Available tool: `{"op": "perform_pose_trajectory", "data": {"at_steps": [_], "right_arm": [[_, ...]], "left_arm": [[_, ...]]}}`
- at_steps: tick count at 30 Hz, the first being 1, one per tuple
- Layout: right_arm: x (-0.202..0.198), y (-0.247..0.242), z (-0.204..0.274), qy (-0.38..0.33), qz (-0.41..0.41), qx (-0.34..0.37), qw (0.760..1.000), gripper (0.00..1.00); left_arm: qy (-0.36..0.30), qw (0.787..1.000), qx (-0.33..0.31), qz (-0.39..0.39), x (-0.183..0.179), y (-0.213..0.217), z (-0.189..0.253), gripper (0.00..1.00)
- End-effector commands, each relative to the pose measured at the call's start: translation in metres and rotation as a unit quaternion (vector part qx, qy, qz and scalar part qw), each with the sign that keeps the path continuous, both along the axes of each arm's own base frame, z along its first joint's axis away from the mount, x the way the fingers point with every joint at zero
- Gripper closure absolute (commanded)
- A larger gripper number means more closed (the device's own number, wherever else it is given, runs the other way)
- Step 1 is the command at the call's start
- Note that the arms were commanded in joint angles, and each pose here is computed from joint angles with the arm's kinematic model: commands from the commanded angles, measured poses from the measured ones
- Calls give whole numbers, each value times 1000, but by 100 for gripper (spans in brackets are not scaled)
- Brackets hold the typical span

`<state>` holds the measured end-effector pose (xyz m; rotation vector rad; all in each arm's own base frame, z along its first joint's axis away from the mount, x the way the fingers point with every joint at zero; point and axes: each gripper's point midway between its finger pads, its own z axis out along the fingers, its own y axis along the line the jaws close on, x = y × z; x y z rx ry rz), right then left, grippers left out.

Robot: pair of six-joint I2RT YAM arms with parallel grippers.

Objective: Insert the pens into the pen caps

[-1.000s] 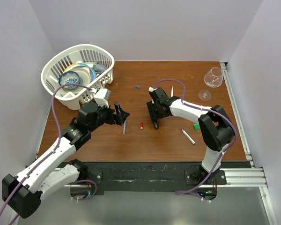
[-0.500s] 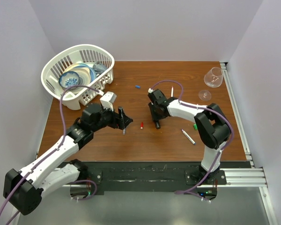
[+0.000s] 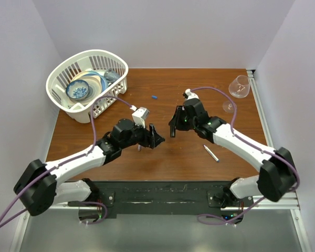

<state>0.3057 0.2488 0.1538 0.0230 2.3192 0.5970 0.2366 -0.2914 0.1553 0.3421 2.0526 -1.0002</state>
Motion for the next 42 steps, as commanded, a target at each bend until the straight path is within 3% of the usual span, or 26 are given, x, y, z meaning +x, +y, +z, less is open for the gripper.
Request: {"op": "perform_pose_trajectory", "data": {"at_steps": [1,12,19,23,29,37,42], "right_arm": [[-7,14,40,-24,-18,95,995,100],[-23,7,62,-57,-10,118,991,100],[-21,-7,76,-89,-32,112,989,100],[-15,-19,73,-100,-55,86,990,100],[-15,-12,72,-101,-48,106,988,100],[-25,-13,81,-110,-51,149,981,100],[-32,-11,74,-103,-46,165,980,100]], "left_arm": [[-35,998,-48,3,20,-23,31,31],[-45,993,-94,-59,18,-59,52,41],[-54,995,-75,-48,10,-47,47,25],[-50,993,-94,-51,1,-43,52,22],[-50,987,-133,-82,-4,-55,74,22],[-37,990,-118,-74,10,-73,60,32],[-30,988,-123,-82,19,-88,55,44]]}}
